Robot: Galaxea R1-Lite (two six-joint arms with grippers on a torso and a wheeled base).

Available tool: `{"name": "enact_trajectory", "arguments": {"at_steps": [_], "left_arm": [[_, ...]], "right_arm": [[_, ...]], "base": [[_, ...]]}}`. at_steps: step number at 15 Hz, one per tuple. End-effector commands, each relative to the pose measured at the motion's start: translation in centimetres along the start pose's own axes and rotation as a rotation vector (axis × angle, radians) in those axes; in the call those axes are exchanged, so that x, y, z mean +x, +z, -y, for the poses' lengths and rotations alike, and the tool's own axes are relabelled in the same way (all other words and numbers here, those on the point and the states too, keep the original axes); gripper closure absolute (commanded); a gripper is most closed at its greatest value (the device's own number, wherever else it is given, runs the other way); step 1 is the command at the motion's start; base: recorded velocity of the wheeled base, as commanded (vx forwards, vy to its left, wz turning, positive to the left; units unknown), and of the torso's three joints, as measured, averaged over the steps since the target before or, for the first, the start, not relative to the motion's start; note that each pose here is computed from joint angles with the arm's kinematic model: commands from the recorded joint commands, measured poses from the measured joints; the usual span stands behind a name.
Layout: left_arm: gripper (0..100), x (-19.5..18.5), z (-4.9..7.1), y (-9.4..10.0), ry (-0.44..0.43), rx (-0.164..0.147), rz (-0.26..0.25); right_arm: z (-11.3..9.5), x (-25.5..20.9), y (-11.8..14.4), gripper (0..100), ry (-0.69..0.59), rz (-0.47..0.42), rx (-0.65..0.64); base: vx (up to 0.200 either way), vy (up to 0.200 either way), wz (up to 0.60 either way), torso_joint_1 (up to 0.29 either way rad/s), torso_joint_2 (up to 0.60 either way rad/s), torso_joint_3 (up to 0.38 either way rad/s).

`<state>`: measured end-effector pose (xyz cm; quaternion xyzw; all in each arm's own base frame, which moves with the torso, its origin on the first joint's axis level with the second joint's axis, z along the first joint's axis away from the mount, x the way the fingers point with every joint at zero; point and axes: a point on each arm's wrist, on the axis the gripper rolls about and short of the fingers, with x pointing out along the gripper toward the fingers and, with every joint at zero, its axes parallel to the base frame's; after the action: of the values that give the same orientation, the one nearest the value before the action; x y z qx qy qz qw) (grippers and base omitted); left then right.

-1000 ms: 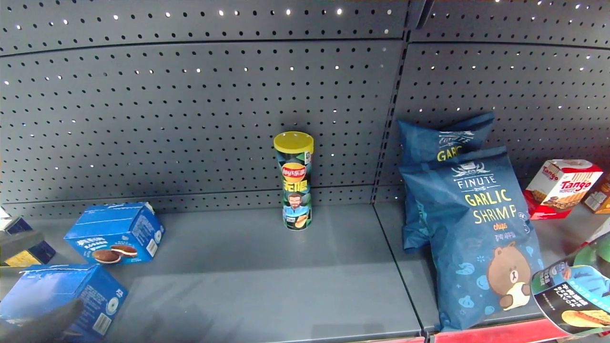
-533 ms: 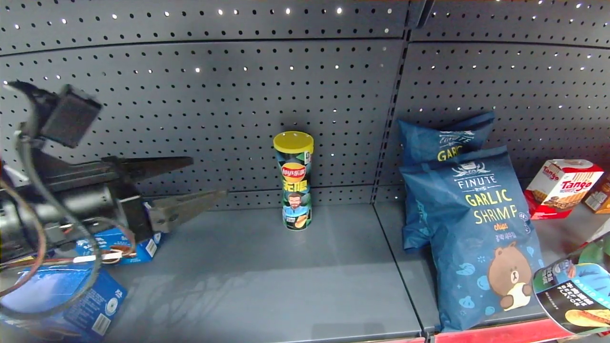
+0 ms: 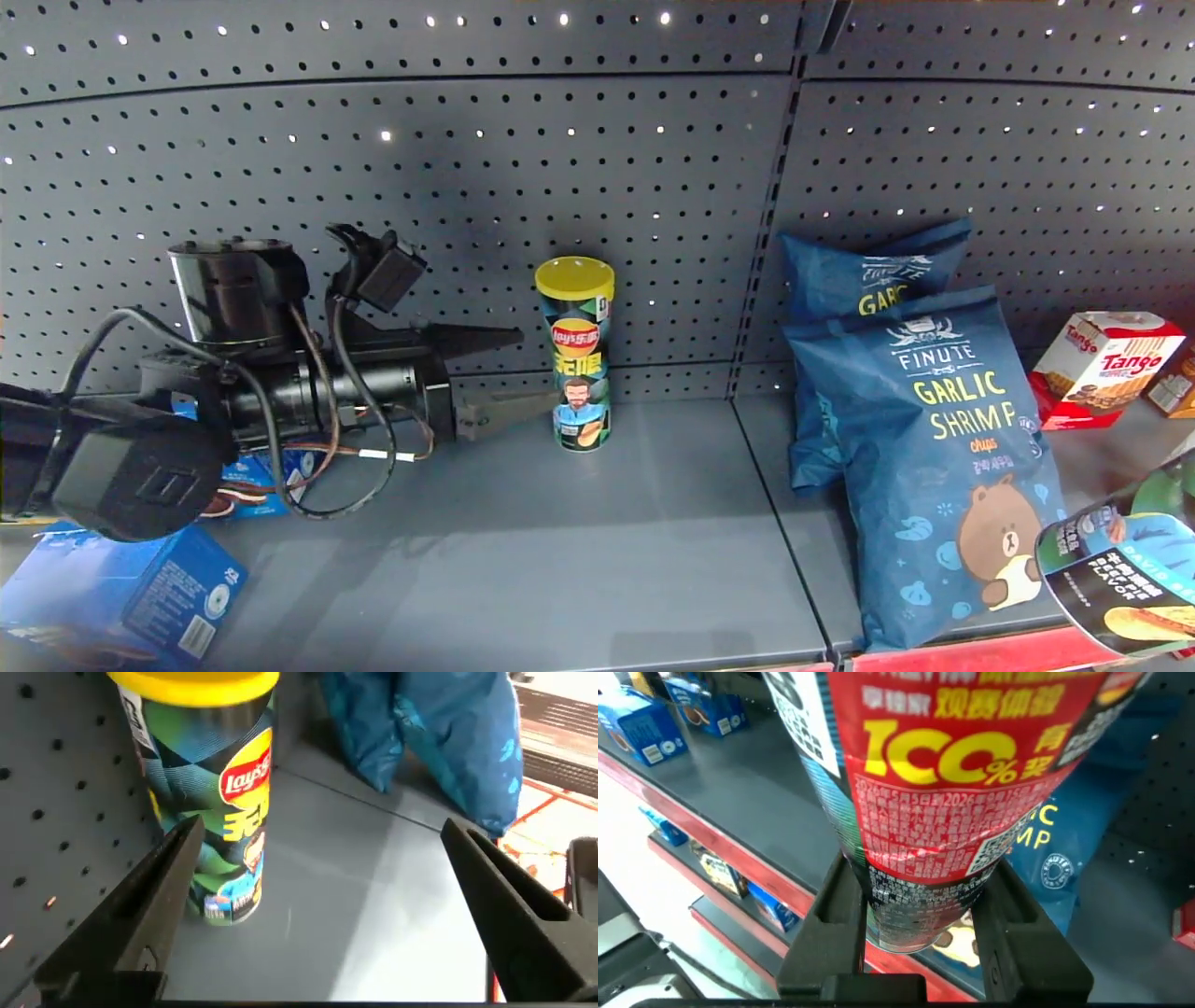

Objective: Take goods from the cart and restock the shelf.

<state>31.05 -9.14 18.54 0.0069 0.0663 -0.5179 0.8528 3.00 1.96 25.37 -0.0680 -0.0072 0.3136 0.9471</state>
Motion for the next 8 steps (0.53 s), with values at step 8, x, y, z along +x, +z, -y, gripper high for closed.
{"name": "enact_trajectory", "arguments": {"at_steps": [8], "left_arm": [[0,1.0,-5.7,-5.5,-0.122,-0.035,0.012]], "right_arm": [[0.2,0.3,1.1,100,0.017,0.016,0.033]], "base": [[0.0,0.0,0.0,0.0,0.0,0.0]]}}
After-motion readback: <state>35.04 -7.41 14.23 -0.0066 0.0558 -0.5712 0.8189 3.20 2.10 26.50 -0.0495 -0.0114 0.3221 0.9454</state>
